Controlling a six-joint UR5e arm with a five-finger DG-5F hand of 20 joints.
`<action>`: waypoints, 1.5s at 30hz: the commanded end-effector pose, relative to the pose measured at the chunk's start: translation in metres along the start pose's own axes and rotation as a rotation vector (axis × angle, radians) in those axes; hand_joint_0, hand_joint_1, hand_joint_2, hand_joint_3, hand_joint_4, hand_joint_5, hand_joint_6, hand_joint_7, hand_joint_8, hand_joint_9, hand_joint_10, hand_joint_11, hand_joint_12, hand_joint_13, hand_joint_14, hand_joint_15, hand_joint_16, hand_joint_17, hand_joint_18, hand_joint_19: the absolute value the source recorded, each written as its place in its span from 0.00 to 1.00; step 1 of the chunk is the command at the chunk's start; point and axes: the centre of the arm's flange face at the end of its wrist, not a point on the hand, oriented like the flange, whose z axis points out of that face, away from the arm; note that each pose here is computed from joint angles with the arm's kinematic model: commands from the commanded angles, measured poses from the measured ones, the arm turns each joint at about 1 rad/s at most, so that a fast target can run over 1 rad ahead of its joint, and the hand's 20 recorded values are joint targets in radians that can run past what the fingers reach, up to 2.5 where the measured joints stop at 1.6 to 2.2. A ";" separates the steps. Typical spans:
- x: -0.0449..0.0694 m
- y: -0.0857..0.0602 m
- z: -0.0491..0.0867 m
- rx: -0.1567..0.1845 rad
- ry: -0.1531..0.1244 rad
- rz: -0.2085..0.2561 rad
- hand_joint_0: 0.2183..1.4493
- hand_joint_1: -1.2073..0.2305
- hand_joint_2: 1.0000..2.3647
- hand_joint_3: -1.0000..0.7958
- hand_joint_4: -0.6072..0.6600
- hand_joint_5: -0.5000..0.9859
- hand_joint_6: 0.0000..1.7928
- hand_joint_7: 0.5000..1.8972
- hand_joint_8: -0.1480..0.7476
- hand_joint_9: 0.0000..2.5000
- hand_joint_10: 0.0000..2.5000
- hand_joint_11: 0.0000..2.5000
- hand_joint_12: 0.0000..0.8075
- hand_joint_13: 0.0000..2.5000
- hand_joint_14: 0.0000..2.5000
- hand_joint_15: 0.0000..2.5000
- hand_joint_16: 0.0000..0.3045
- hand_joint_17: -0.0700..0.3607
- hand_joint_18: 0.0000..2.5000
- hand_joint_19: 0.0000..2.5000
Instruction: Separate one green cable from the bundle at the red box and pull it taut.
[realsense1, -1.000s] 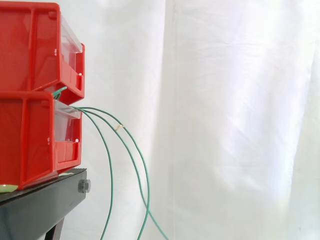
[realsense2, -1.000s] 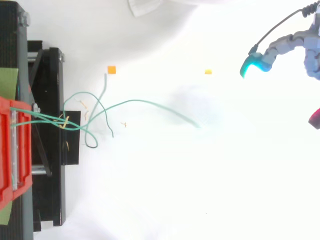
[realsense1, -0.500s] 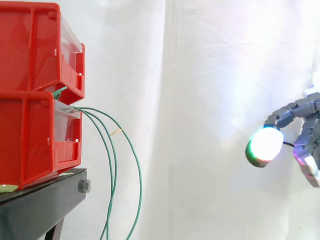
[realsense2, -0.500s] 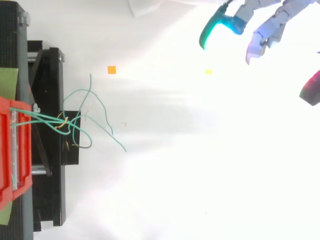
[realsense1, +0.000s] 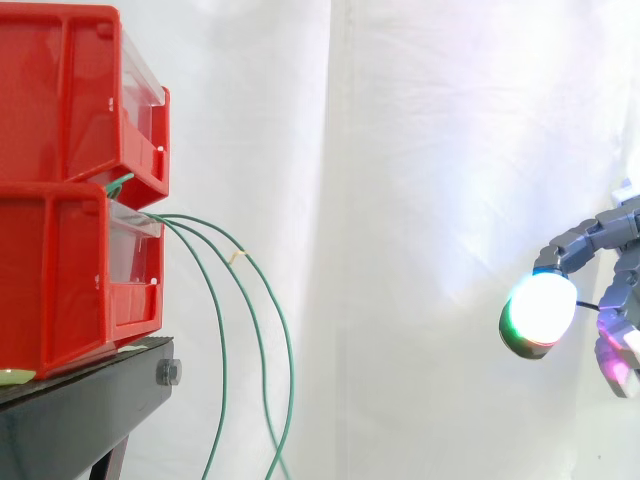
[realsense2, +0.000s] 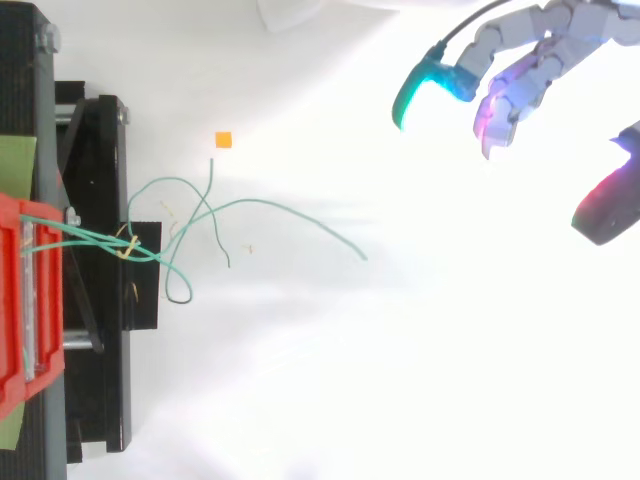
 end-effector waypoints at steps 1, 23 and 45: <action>0.023 0.012 0.004 -0.009 0.026 0.070 0.13 0.52 0.00 0.28 0.65 0.21 0.28 0.17 0.58 0.34 0.01 0.31 0.53 0.29 0.01 0.24 0.24 0.54 0.31 0.26; 0.056 0.022 0.001 0.073 0.039 0.124 0.14 0.76 0.00 0.28 0.64 0.20 0.28 0.17 0.55 0.29 0.01 0.27 0.42 0.12 0.00 0.13 0.15 0.40 0.02 0.17; 0.057 0.022 -0.001 0.090 0.049 0.121 0.16 0.76 0.00 0.28 0.63 0.20 0.28 0.17 0.53 0.31 0.01 0.28 0.39 0.16 0.00 0.16 0.13 0.38 0.08 0.23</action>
